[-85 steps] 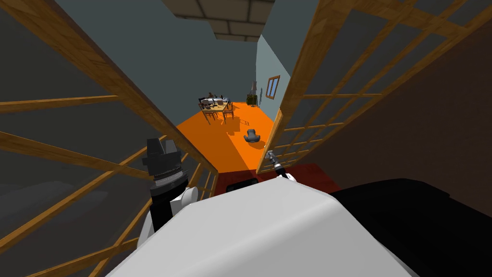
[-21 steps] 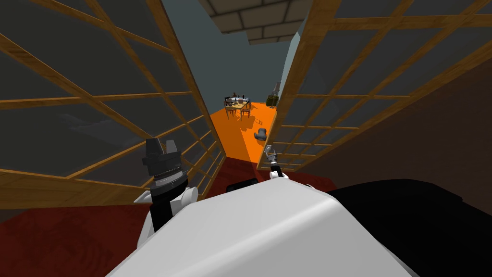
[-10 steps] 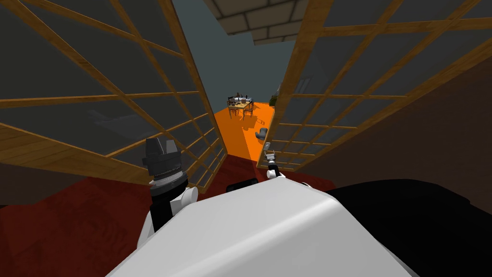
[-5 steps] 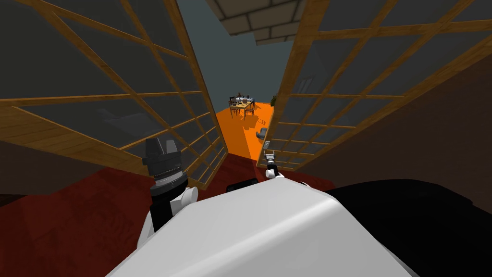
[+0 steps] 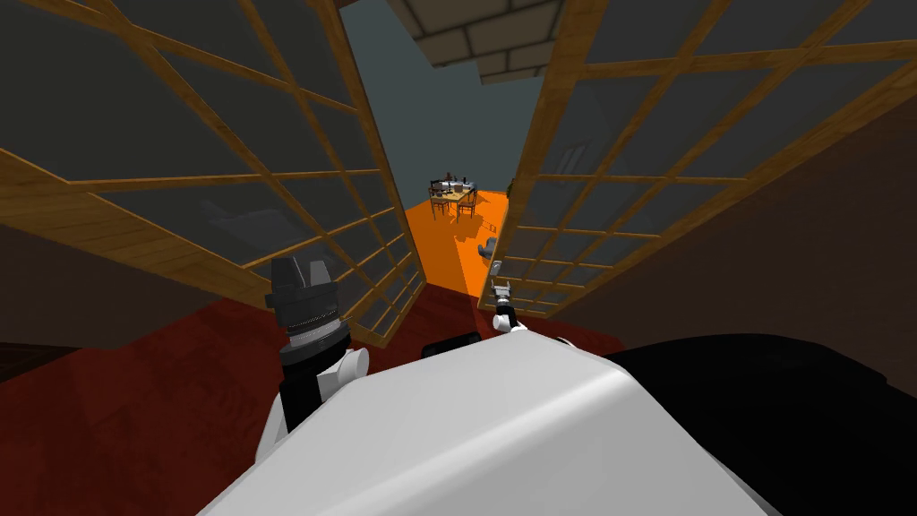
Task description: Pull the door open
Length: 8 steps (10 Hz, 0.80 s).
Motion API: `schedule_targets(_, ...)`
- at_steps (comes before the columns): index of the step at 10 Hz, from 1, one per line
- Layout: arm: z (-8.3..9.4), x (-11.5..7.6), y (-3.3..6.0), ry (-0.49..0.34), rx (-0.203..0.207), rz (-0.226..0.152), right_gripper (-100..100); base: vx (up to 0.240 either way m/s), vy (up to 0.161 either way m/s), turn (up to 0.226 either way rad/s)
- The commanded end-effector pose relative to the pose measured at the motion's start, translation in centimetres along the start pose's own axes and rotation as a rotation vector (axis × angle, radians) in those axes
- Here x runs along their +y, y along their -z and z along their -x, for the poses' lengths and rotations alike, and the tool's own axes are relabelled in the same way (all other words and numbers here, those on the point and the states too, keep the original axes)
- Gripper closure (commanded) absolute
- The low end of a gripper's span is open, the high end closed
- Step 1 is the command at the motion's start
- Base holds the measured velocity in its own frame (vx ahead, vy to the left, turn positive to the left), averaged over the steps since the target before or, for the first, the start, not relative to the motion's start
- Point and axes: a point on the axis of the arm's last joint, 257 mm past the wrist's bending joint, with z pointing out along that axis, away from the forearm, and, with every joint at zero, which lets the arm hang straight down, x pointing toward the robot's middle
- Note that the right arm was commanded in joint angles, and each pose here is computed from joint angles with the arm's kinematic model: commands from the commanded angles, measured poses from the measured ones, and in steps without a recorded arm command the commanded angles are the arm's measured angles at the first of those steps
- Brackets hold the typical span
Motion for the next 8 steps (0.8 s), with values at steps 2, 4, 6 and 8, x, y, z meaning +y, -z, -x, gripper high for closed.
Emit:
schedule_targets(2,0.1,-0.2,-0.05,-0.065,-0.005,0.006,-100,-0.052,-0.012,0.029)
schedule_targets(4,0.3,1.4,0.09,-0.054,-0.005,0.017,-100,0.042,-0.014,0.040)
schedule_targets(6,0.5,3.9,0.34,-0.054,-0.006,0.037,-100,0.237,-0.025,0.097)
schedule_targets(8,0.7,6.1,0.57,-0.055,-0.006,0.054,-100,0.158,0.024,0.082)
